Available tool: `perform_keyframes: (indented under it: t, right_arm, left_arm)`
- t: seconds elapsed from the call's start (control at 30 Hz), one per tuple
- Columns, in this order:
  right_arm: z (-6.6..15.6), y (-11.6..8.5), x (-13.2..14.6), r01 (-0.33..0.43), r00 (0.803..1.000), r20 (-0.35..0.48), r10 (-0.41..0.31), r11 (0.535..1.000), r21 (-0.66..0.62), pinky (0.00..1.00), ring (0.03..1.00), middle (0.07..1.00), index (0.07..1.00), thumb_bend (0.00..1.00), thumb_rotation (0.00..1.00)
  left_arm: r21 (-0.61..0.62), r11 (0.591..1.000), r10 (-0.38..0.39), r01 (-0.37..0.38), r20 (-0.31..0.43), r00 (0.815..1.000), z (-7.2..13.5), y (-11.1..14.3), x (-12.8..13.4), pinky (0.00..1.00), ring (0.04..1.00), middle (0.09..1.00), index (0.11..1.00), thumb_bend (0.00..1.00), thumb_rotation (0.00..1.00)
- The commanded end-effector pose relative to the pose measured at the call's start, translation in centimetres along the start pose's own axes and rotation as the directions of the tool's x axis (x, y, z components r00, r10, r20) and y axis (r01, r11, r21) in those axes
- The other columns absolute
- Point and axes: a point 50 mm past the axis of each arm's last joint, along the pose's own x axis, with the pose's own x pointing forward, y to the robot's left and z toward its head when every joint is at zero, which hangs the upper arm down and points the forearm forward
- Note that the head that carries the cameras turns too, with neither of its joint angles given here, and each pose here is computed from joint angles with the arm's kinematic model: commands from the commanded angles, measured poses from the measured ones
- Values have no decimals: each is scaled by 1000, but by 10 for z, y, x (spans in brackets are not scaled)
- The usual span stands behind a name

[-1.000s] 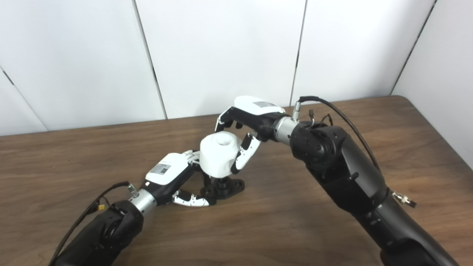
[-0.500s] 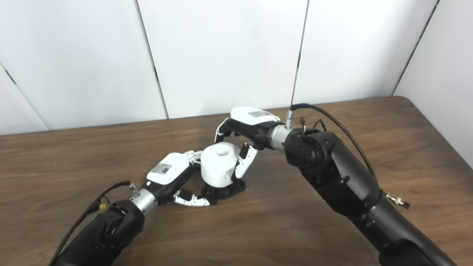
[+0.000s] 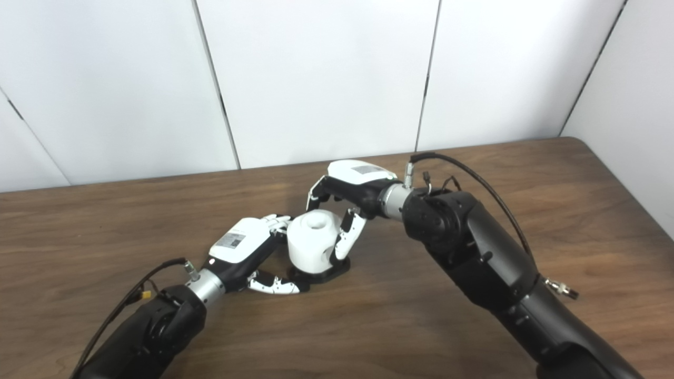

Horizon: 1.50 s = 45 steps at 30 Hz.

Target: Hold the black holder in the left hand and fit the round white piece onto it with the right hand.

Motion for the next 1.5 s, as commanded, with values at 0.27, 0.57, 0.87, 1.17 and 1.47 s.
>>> perform_keyframes:
  t: [0.27,0.57,0.87,1.17,1.47]
  right_arm:
    - [5,0,6,34,998,46,-32,999,-39,715,792,753,480,523,136]
    - [5,10,8,1,998,61,2,998,-63,714,782,747,480,523,137]
    - [4,11,9,-5,998,59,9,998,-65,731,789,747,480,524,137]
    - [4,4,5,-7,999,50,10,999,-45,693,788,792,750,850,267]
    - [6,-2,2,10,999,52,-8,999,-34,680,782,814,901,895,248]
  left_arm:
    - [28,994,-103,104,-11,995,2,-16,-2,933,908,868,482,524,71]
    - [31,995,-99,99,-8,995,3,-16,0,920,902,863,482,524,72]
    - [23,995,-101,102,-13,995,2,-17,0,925,908,865,482,524,72]
    - [20,995,-96,97,-14,995,0,-15,-1,923,909,863,482,524,72]
    - [23,995,-95,95,-13,995,-1,-16,-2,932,912,864,482,524,72]
